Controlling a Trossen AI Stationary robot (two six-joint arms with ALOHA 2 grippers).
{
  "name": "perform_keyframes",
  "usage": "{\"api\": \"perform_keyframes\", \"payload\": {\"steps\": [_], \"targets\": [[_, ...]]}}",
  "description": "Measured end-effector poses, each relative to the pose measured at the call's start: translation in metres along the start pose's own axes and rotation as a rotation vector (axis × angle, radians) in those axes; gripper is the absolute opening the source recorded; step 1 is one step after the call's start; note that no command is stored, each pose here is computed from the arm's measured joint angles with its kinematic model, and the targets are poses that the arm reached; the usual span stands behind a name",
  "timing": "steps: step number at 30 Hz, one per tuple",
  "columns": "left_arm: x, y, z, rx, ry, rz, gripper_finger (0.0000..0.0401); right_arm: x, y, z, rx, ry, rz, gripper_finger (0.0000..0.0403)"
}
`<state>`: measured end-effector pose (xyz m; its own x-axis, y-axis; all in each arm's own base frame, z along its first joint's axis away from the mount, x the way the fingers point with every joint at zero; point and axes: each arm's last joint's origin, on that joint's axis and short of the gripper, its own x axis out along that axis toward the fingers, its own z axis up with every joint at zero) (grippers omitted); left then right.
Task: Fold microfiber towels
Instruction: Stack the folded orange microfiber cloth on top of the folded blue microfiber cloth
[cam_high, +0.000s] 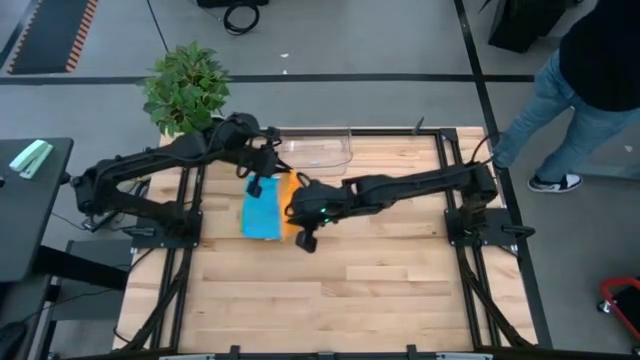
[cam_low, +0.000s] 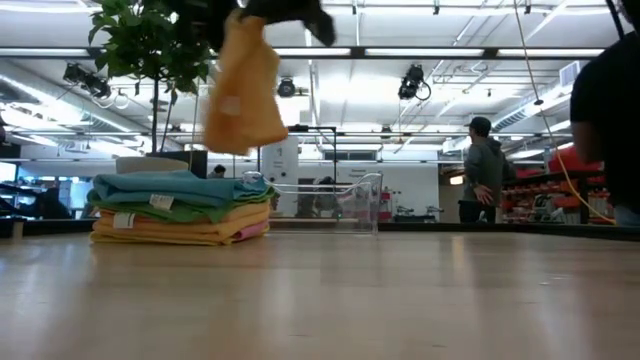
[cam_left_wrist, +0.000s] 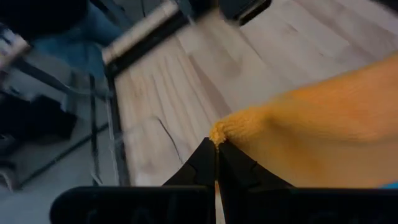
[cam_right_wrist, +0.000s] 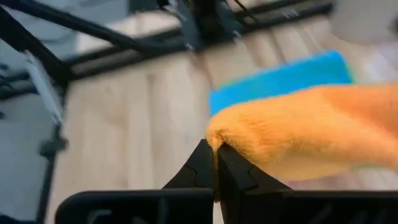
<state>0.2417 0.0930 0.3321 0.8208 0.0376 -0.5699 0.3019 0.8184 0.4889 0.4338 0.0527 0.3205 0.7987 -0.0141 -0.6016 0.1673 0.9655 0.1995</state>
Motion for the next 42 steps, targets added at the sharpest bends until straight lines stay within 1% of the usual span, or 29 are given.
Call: {"api": "perform_keyframes", "payload": {"steps": [3, 5, 7, 9, 11, 14, 16, 18, 20, 22, 25, 28, 30, 32, 35, 39, 42], "targets": [[0.016, 0.004, 0.002, 0.004, -0.026, 0.014, 0.0009, -0.017, -0.010, -0.002, 0.005, 0.064, -0.069, 0.0005], [0.027, 0.009, 0.004, 0.003, -0.069, 0.034, 0.0009, -0.026, -0.014, -0.002, 0.008, 0.080, -0.110, 0.0005], [0.033, 0.013, 0.003, -0.006, -0.087, 0.048, 0.0009, -0.033, -0.016, 0.002, 0.017, 0.060, -0.116, 0.0005], [0.034, 0.017, -0.002, -0.026, -0.078, 0.057, 0.0009, -0.032, -0.015, 0.004, 0.033, 0.034, -0.103, 0.0005], [0.030, 0.021, -0.011, -0.068, -0.058, 0.043, 0.0009, -0.021, -0.014, 0.004, 0.035, 0.026, -0.089, 0.0005], [0.023, 0.025, -0.033, -0.161, 0.027, -0.009, 0.0009, 0.014, -0.017, -0.004, 0.040, 0.039, -0.060, 0.0005], [0.018, 0.025, -0.049, -0.197, 0.088, -0.049, 0.0009, 0.038, -0.023, -0.010, 0.055, 0.039, -0.040, 0.0005], [0.018, 0.021, -0.064, -0.211, 0.136, -0.073, 0.0009, 0.059, -0.032, -0.011, 0.094, 0.031, -0.028, 0.0005], [0.021, 0.013, -0.080, -0.239, 0.180, -0.095, 0.0009, 0.076, -0.039, -0.013, 0.109, 0.030, -0.013, 0.0005], [0.017, 0.007, -0.087, -0.249, 0.193, -0.094, 0.0009, 0.087, -0.040, -0.010, 0.099, -0.010, 0.022, 0.0005], [0.009, 0.005, -0.084, -0.230, 0.167, -0.062, 0.0009, 0.091, -0.038, -0.008, 0.088, -0.028, 0.057, 0.0005], [0.002, 0.005, -0.074, -0.189, 0.115, -0.022, 0.0009, 0.080, -0.036, -0.006, 0.075, 0.002, 0.070, 0.0005], [-0.001, 0.006, -0.065, -0.170, 0.072, 0.018, 0.0009, 0.062, -0.033, 0.000, 0.059, 0.014, 0.072, 0.0005], [-0.001, 0.006, -0.056, -0.176, 0.030, 0.042, 0.0009, 0.038, -0.028, 0.008, 0.036, 0.018, 0.078, 0.0005], [0.003, 0.006, -0.045, -0.188, -0.024, 0.067, 0.0009, 0.005, -0.025, 0.015, 0.008, 0.034, 0.077, 0.0005], [0.009, 0.004, -0.032, -0.184, -0.091, 0.079, 0.0009, -0.030, -0.026, 0.018, -0.006, 0.076, 0.051, 0.0005], [0.019, 0.005, -0.027, -0.195, -0.118, 0.089, 0.0009, -0.044, -0.026, 0.014, -0.005, 0.132, 0.029, 0.0005]]}}
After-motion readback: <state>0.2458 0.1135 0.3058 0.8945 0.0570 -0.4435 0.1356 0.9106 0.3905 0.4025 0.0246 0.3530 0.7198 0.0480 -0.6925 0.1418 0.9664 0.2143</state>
